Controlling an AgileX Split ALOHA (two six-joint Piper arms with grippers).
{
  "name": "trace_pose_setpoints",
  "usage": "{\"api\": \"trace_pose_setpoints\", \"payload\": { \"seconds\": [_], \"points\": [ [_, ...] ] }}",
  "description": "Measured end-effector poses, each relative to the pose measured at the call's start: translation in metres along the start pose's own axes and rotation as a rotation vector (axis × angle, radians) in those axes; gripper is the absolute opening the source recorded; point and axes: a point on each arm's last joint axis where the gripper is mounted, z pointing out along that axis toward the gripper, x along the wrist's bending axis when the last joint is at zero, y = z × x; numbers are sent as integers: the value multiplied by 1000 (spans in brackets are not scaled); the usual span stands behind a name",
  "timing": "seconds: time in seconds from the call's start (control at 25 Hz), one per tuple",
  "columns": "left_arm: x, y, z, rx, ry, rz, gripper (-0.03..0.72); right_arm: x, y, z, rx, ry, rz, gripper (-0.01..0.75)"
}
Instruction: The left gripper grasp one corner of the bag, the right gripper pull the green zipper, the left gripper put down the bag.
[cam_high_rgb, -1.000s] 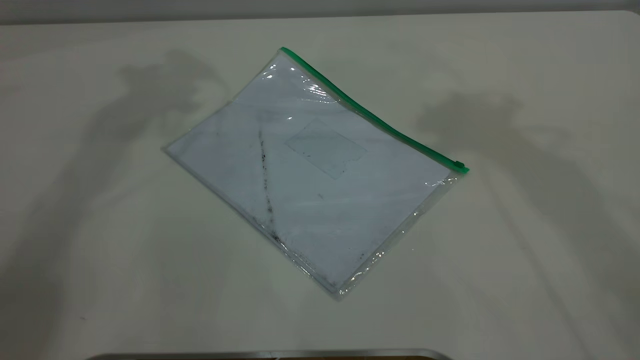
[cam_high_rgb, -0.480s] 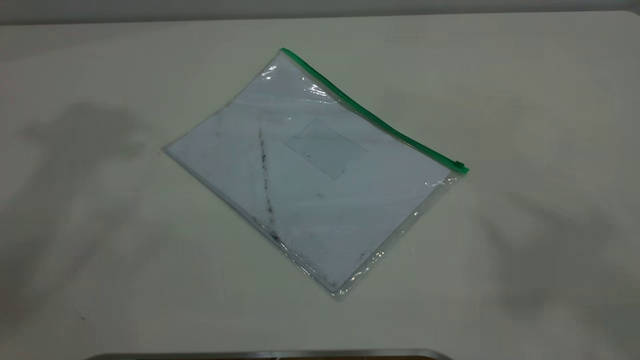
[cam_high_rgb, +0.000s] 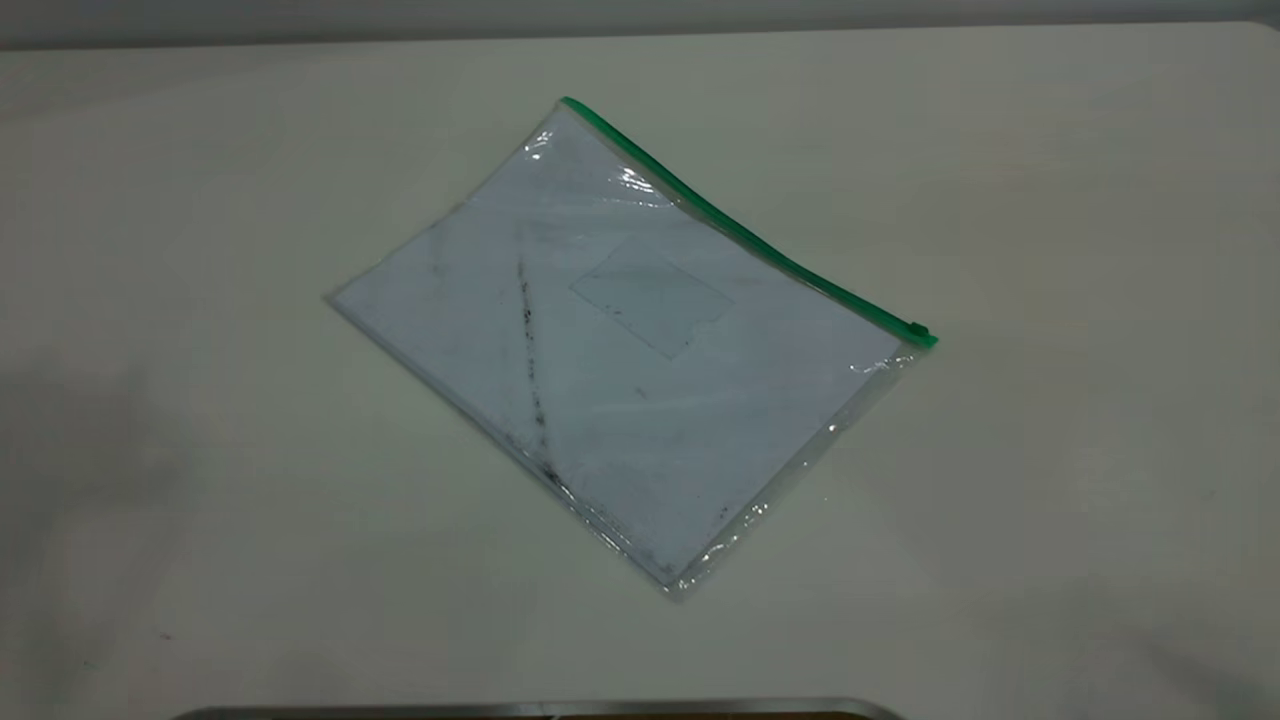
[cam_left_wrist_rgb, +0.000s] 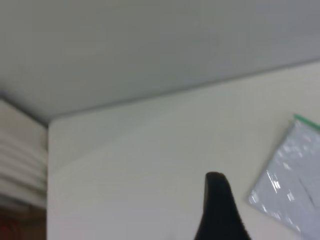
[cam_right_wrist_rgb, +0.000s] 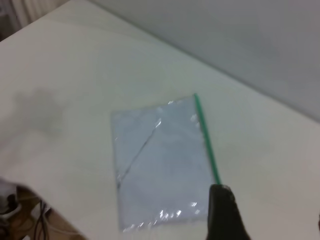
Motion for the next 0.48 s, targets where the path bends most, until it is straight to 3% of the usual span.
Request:
{"api": "trace_pose_setpoints", "payload": {
  "seconds": [0.28,0.48],
  "points": [
    [-4,-105,-33,69,-9,-21,561,30,-86,-21,12,10,21,483],
    [-9,-170,-37,102,-12,-19,561,37,-130,-26,4,-56,31,483]
  ]
}}
